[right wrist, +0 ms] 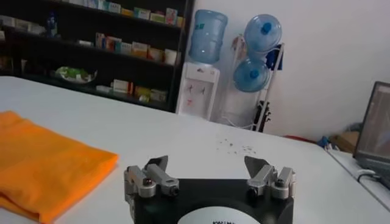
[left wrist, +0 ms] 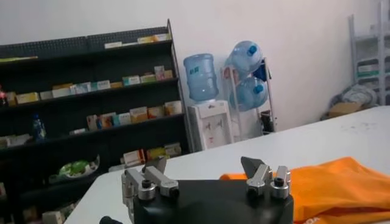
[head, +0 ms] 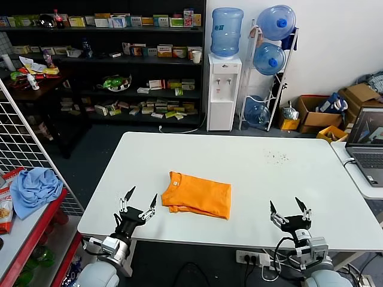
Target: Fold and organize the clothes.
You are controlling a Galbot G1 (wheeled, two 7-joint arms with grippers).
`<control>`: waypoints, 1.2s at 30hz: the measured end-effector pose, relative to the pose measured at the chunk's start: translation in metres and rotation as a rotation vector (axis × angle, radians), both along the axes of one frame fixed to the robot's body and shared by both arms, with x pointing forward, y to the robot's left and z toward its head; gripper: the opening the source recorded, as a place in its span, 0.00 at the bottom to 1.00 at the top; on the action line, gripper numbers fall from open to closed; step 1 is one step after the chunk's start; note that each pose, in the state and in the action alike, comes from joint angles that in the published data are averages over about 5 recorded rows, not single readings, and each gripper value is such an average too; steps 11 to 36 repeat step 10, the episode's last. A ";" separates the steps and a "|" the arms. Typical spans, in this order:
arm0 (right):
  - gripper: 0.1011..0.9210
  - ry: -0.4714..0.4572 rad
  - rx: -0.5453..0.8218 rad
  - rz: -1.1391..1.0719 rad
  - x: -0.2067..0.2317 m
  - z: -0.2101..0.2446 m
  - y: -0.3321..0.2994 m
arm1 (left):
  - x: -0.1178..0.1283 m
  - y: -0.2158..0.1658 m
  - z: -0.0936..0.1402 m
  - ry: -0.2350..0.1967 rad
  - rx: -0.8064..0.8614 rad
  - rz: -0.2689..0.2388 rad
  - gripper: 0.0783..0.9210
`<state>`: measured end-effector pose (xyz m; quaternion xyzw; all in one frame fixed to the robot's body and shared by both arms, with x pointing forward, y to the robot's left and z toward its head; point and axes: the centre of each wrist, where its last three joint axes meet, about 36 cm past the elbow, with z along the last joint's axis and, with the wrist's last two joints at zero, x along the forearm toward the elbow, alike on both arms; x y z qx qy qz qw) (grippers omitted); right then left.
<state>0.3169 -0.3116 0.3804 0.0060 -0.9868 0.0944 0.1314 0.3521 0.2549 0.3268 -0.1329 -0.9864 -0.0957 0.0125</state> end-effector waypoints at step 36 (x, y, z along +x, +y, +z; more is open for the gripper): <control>0.88 0.006 0.016 0.004 -0.002 -0.001 0.005 | -0.001 -0.005 0.001 0.003 -0.005 0.000 0.88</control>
